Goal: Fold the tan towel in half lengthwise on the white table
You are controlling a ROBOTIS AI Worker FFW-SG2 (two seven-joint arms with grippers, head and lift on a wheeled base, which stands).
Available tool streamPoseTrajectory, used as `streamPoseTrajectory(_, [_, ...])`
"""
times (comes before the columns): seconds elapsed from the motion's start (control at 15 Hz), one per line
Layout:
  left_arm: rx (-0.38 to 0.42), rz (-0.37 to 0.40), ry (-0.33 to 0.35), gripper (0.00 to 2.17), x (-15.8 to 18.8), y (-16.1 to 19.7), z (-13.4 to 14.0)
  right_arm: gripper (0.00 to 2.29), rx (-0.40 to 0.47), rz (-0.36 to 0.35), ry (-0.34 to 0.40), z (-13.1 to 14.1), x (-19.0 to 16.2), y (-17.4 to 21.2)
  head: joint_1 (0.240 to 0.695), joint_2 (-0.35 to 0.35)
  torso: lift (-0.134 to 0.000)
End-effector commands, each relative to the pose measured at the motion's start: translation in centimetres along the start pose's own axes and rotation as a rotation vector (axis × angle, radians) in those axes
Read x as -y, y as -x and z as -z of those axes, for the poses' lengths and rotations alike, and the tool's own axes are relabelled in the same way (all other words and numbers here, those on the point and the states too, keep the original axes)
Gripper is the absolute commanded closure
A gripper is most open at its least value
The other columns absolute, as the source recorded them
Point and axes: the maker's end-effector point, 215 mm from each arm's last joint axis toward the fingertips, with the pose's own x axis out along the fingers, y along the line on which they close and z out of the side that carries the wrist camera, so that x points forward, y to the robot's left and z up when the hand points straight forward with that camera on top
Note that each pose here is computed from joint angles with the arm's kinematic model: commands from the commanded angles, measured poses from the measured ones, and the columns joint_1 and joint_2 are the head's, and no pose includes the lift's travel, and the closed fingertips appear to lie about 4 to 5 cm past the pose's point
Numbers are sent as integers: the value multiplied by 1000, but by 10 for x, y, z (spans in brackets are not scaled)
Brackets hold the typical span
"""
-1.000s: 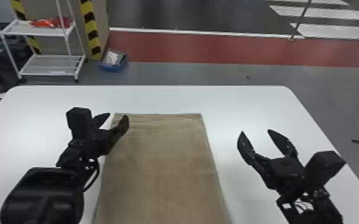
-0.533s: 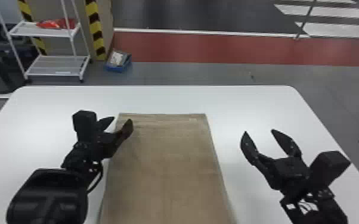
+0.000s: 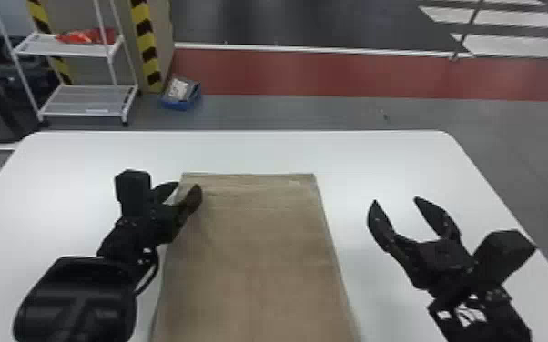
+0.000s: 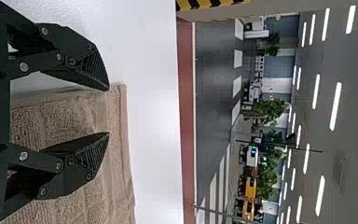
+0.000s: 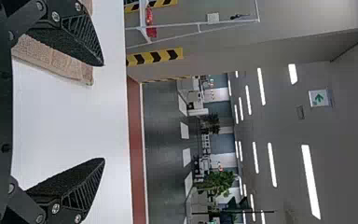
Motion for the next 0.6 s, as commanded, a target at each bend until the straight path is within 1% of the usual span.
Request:
streamPoseTrajectory(0.0, [-5, -5, -3, 596, -4, -1, -1, 174, 2, -2, -5, 0, 0, 0, 695, -75, -123])
streamPoseTrajectory(0.27, [-19, -5, -8, 603, -6, -5, 3, 174, 5, -4, -6, -1, -1, 0, 695, -69, -123])
streamPoseTrajectory(0.33, [-25, -4, -9, 802, -6, -5, 5, 174, 5, -4, -5, -2, -1, 0, 695, -68, -123])
streamPoseTrajectory(0.4, [-58, 2, -11, 994, -5, -5, 14, 174, 5, -4, -5, -2, -1, 0, 695, -68, -123])
streamPoseTrajectory(0.53, [-53, -11, -4, 1062, -12, -4, 12, 174, 9, -3, -6, -3, 0, 0, 695, -69, -123])
